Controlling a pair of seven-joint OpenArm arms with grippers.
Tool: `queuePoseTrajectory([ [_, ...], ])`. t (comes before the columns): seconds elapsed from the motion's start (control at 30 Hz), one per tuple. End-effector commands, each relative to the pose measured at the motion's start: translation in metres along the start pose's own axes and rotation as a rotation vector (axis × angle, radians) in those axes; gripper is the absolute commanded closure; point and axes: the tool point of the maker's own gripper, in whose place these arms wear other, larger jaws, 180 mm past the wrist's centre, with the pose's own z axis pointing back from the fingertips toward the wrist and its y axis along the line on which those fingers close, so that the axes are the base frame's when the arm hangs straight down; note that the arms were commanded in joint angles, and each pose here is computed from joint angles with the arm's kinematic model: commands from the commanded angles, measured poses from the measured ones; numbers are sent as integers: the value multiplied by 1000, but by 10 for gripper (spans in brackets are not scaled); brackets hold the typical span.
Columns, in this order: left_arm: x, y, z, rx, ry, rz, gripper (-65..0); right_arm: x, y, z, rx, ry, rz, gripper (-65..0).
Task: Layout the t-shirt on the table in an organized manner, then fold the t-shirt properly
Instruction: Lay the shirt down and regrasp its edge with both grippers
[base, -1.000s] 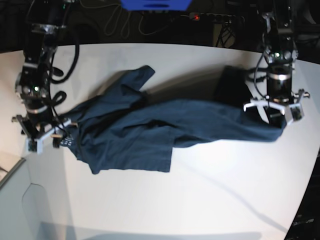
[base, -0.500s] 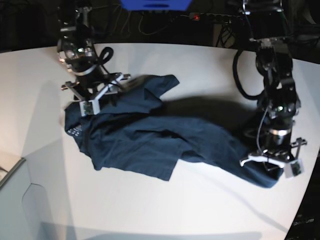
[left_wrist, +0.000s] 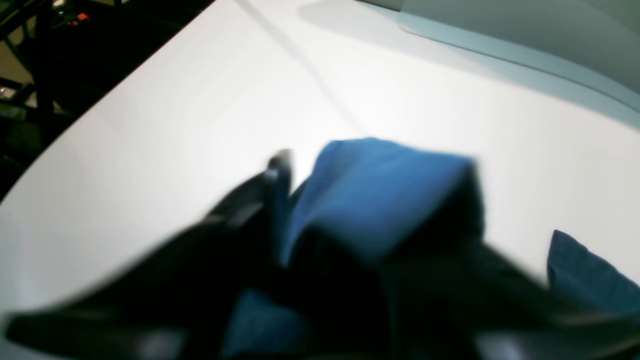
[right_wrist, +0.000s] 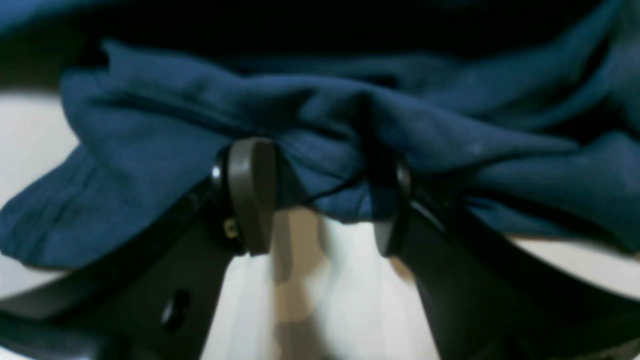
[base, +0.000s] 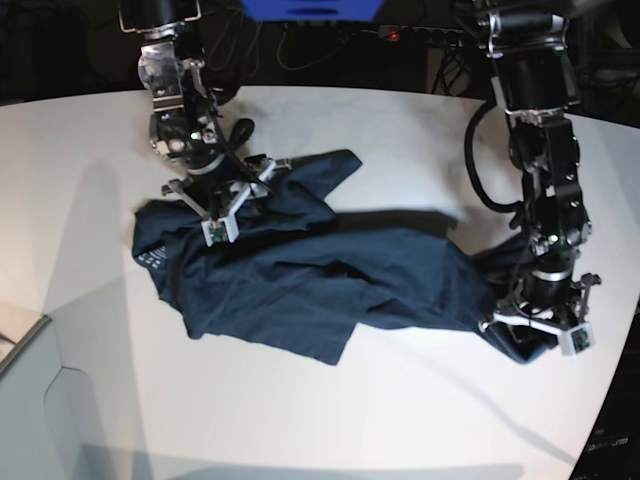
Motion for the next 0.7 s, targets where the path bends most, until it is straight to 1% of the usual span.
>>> queuePoseTrajectory([
  [0.0, 20, 2, -2, -1, -60, -6, -306, 3, -5, 1, -7, -6, 5, -298],
  [0.07, 20, 5, 0, 2, -60, -15, -368, 1, -10, 2, -14, -1, 16, -298],
  [0.1, 12, 8, 3, 7, -45, -19, -394, 1, -11, 2, -16, -1, 16, -298],
  [0.2, 0, 14, 12, 14, -26, -31, -448, 1, -11, 2, -16, -1, 16, -298],
  [0.27, -13, 39, 24, 68, -2, -26, -480, 1, -11, 2, -16, -1, 16, -298],
  [0.37, -36, 79, 41, 163, 45, 0, -497, 1, -11, 2, -16, -1, 16, -298],
  [0.43, -62, 94, 51, 200, 106, 9, -496, -4, -11, 3, -15, 8, 15, -298],
  [0.5, -84, 105, 59, 225, 159, 15, -497, -4, -9, 3, -11, 8, 17, -298],
  [0.57, -98, 113, 66, 246, 192, 21, -497, -5, -9, 3, -11, 10, 17, -298],
  [0.67, -110, 118, 70, 257, 221, 25, -497, -5, -9, 3, -11, 10, 17, -298],
])
